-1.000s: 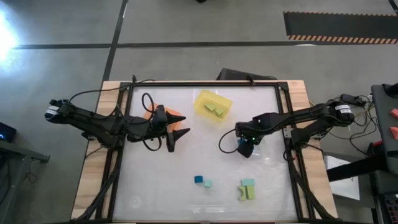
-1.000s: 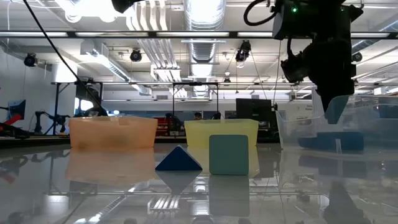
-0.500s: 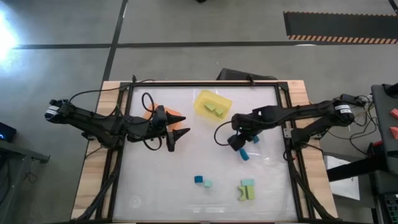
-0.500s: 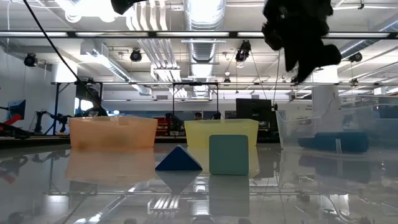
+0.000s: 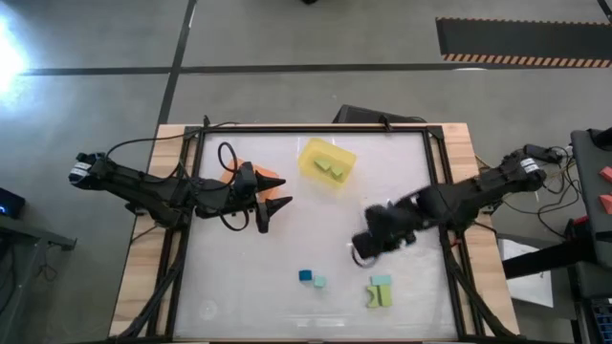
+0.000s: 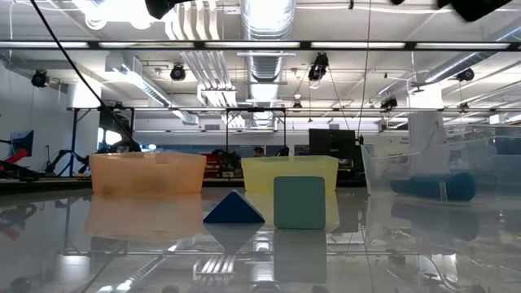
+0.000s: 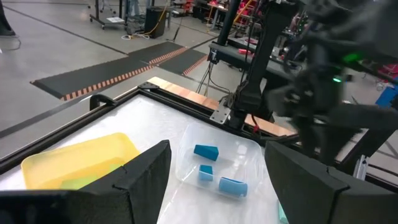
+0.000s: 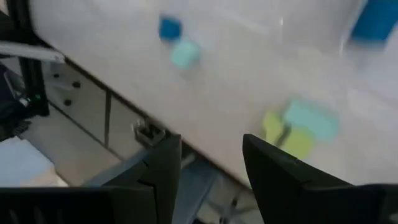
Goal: Sort & place blocks by color
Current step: Put the light green block into the yellow bin
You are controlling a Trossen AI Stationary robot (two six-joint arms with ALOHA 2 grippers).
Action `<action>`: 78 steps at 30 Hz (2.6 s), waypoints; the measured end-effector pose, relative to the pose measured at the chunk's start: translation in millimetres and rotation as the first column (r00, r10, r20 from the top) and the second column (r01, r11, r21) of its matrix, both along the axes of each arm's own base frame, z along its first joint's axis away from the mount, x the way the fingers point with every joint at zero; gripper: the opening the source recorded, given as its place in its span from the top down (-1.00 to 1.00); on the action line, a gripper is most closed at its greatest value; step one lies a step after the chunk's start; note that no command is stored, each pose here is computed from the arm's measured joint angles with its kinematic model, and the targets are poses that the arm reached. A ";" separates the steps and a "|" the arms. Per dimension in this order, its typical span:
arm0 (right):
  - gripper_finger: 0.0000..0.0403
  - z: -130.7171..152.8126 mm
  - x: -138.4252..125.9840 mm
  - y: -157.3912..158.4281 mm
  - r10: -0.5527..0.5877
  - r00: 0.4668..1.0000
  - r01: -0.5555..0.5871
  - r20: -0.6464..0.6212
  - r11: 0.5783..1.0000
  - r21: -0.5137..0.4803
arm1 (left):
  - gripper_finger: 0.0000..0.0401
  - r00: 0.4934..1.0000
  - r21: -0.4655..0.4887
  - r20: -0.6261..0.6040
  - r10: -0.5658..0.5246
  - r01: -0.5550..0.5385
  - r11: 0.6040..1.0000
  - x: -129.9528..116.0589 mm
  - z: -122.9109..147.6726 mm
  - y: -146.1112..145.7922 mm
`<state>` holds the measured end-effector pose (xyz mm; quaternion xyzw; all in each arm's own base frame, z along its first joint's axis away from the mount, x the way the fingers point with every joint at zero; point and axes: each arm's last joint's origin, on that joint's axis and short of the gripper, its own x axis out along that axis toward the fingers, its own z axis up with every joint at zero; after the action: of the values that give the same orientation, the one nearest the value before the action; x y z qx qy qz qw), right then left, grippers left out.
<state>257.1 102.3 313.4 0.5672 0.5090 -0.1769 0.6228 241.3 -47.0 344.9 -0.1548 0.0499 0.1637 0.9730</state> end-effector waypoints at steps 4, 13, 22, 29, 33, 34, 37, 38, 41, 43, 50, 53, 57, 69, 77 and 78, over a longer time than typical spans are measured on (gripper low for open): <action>0.20 -11.1 -8.6 35.2 -0.036 0.993 0.043 -0.116 0.997 0.057 | -0.22 1.000 0.001 -0.001 0.000 0.000 1.000 0.0 0.0 0.0; 0.19 -58.1 -10.9 91.1 -0.098 0.927 0.115 -0.362 0.993 0.026 | -0.22 0.999 0.019 -0.043 -0.002 0.003 1.000 -0.8 -3.8 0.2; -0.05 -101.8 -1.9 103.1 -0.067 0.876 0.054 -0.478 0.998 -0.041 | -0.22 0.999 0.022 -0.053 -0.002 0.003 1.000 -1.2 -4.6 0.3; -0.14 -123.8 -4.4 101.1 -0.066 0.866 0.040 -0.495 0.997 -0.063 | -0.22 0.999 0.022 -0.053 -0.002 0.003 1.000 -1.3 -4.6 0.3; -0.13 -133.8 -7.7 98.5 -0.070 0.864 0.042 -0.498 0.997 -0.068 | -0.22 0.999 0.021 -0.053 -0.002 0.003 1.000 -1.3 -4.6 0.3; -0.13 -136.0 -7.9 98.3 -0.069 0.866 0.043 -0.495 0.997 -0.064 | -0.22 0.999 0.021 -0.053 -0.002 0.003 1.000 -1.3 -4.6 0.3; -0.14 -143.3 -8.1 98.2 -0.064 0.877 0.048 -0.476 0.998 -0.044 | -0.22 0.999 0.021 -0.053 -0.002 0.003 1.000 -1.3 -4.6 0.3; -0.13 -146.1 -8.3 98.1 -0.067 0.880 0.056 -0.470 0.998 -0.037 | -0.22 0.999 0.021 -0.053 -0.002 0.003 1.000 -1.3 -4.6 0.3; -0.12 -151.6 -8.9 97.5 -0.075 0.886 0.072 -0.459 0.997 -0.023 | -0.22 0.999 0.021 -0.053 -0.002 0.003 1.000 -1.4 -4.5 0.3; -0.11 -151.8 -8.7 97.3 -0.086 0.888 0.081 -0.452 0.996 -0.029 | -0.22 0.999 0.021 -0.053 -0.002 0.003 1.000 -1.4 -4.5 0.3; 0.03 -151.8 -8.4 97.0 -0.084 0.894 0.075 -0.440 0.996 -0.038 | -0.22 0.999 0.021 -0.053 -0.002 0.003 1.000 -1.4 -4.5 0.3; 0.16 -151.8 -8.4 97.0 -0.092 0.892 0.084 -0.442 0.996 -0.039 | -0.22 0.999 0.021 -0.052 -0.002 0.003 1.000 -1.4 -4.5 0.3; 0.33 -151.8 -8.2 96.8 -0.103 0.893 0.093 -0.439 0.995 -0.045 | -0.22 0.999 0.021 -0.052 -0.002 0.003 1.000 -1.4 -4.5 0.3; 0.41 -147.0 -10.5 95.3 -0.132 0.881 0.128 -0.453 0.991 -0.040 | -0.22 0.998 0.044 -0.060 -0.005 0.008 0.999 -1.4 -4.5 0.3; 0.40 -124.0 -19.9 93.9 -0.110 0.900 0.123 -0.422 0.992 0.003 | -0.22 0.998 0.044 -0.059 -0.006 0.008 0.999 -1.4 -4.3 0.3; 0.40 -120.4 -21.2 93.2 -0.105 0.904 0.120 -0.415 0.993 0.010 | -0.22 0.998 0.044 -0.059 -0.006 0.008 0.999 -1.4 -4.3 0.3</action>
<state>235.8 195.5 193.0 0.5561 0.5989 -0.3196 0.4796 239.9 -46.6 340.6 -0.1281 0.0755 0.1659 0.9749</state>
